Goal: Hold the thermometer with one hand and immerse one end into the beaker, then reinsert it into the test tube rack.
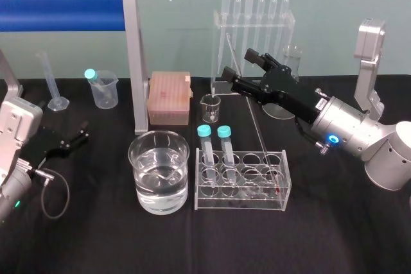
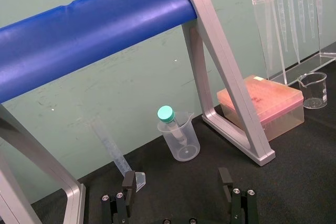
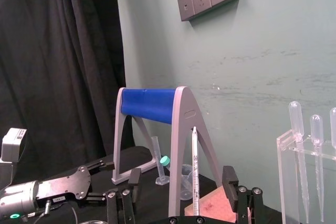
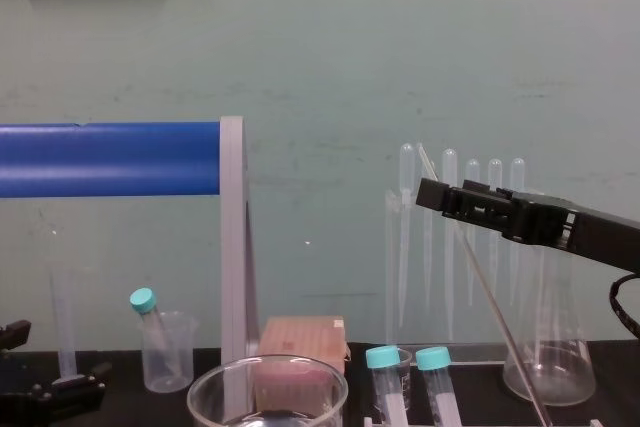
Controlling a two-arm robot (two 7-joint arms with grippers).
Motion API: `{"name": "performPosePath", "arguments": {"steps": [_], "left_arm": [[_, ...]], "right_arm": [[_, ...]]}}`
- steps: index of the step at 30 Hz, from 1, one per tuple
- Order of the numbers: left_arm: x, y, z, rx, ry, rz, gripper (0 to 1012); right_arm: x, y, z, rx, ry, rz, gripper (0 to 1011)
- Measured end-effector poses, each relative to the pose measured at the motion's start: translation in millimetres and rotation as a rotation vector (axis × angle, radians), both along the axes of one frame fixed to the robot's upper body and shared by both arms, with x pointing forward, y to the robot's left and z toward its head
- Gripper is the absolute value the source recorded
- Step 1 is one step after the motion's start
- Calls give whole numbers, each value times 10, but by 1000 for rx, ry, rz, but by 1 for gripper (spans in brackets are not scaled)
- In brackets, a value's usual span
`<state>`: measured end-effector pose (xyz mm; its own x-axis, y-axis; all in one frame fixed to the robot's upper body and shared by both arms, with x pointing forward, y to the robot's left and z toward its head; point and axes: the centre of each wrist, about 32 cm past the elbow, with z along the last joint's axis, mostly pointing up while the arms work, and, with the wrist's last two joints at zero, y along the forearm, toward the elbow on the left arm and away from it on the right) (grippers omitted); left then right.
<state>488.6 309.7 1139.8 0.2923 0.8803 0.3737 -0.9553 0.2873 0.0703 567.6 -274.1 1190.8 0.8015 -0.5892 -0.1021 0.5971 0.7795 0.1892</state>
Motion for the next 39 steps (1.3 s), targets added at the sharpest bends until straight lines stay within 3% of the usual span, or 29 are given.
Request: {"name": "performPosePath", "arguments": {"steps": [14,18,24,28,31,34,39], "left_arm": [[0,0,0,0,0,0,1008],[0,0,0,0,0,0,1008],[0,0,0,0,0,0,1008],[0,0,0,0,0,0,1008],[0,0,0,0,0,0,1008],[0,0,0,0,0,0,1008],[0,0,0,0,0,0,1008]], "right_arm": [[0,0,0,0,0,0,1003],[-30,-1,72,-2,-34,-25,1003],[-209,-49,349,-44,-136,-203,1003],[-418,-82,547,-118,-164,-436,1003],[-511,-94,578,-164,-127,-544,1003],[-548,-102,544,-195,-75,-588,1003],[-580,-101,315,-242,49,-612,1003]]}}
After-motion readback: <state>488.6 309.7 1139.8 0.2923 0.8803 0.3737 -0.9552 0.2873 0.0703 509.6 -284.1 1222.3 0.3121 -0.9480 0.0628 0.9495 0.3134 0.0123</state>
